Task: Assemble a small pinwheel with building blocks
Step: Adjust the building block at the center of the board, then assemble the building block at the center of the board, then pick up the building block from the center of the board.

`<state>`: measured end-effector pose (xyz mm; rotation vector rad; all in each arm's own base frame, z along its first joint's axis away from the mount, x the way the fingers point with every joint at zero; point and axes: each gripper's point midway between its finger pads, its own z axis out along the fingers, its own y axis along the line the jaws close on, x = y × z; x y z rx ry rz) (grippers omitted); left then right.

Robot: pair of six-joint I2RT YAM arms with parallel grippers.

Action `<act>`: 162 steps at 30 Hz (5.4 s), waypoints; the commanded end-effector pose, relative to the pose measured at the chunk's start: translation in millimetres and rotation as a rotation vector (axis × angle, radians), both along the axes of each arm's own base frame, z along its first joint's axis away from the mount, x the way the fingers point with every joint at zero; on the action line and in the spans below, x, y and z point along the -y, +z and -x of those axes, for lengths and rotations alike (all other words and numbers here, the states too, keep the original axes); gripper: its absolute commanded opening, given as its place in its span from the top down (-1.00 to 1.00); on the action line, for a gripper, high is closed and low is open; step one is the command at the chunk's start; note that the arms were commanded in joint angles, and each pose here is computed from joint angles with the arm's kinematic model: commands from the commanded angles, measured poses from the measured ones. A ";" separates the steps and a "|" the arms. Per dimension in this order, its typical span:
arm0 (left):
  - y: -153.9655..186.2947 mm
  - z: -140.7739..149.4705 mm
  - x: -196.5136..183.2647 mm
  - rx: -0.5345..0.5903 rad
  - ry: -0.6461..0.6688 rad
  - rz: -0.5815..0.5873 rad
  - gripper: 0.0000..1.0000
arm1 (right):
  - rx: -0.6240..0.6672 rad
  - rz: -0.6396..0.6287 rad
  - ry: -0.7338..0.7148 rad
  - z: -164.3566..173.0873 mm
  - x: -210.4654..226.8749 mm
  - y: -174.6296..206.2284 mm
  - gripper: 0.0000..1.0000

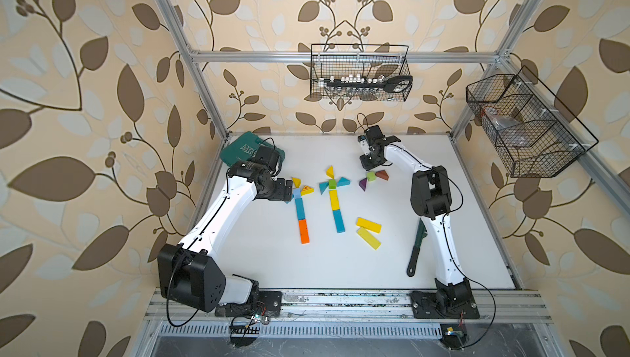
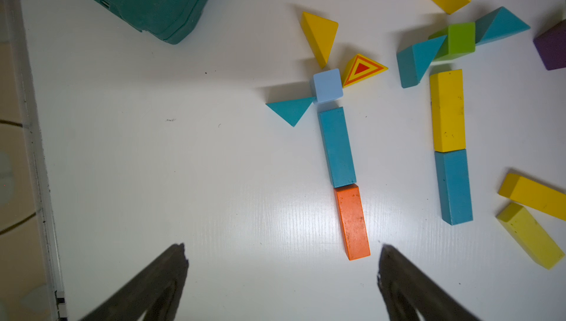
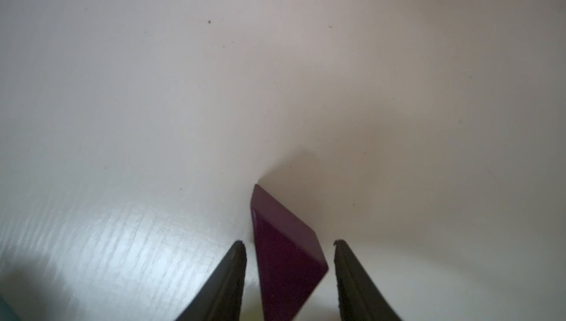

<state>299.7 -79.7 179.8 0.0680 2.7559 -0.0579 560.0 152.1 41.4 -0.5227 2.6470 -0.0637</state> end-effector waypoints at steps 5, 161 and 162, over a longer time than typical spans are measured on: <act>-0.9 3.0 -1.3 -0.021 -0.010 0.008 -0.98 | 0.101 -0.080 0.019 18.7 -5.5 106.2 -0.12; 1.9 7.5 -12.9 -0.015 0.025 -0.008 -0.98 | -0.264 0.133 0.202 321.1 -46.6 -13.6 0.91; 1.5 7.4 -13.1 -0.017 0.026 -0.007 -0.98 | -0.259 0.122 0.178 316.8 -40.2 -7.7 0.96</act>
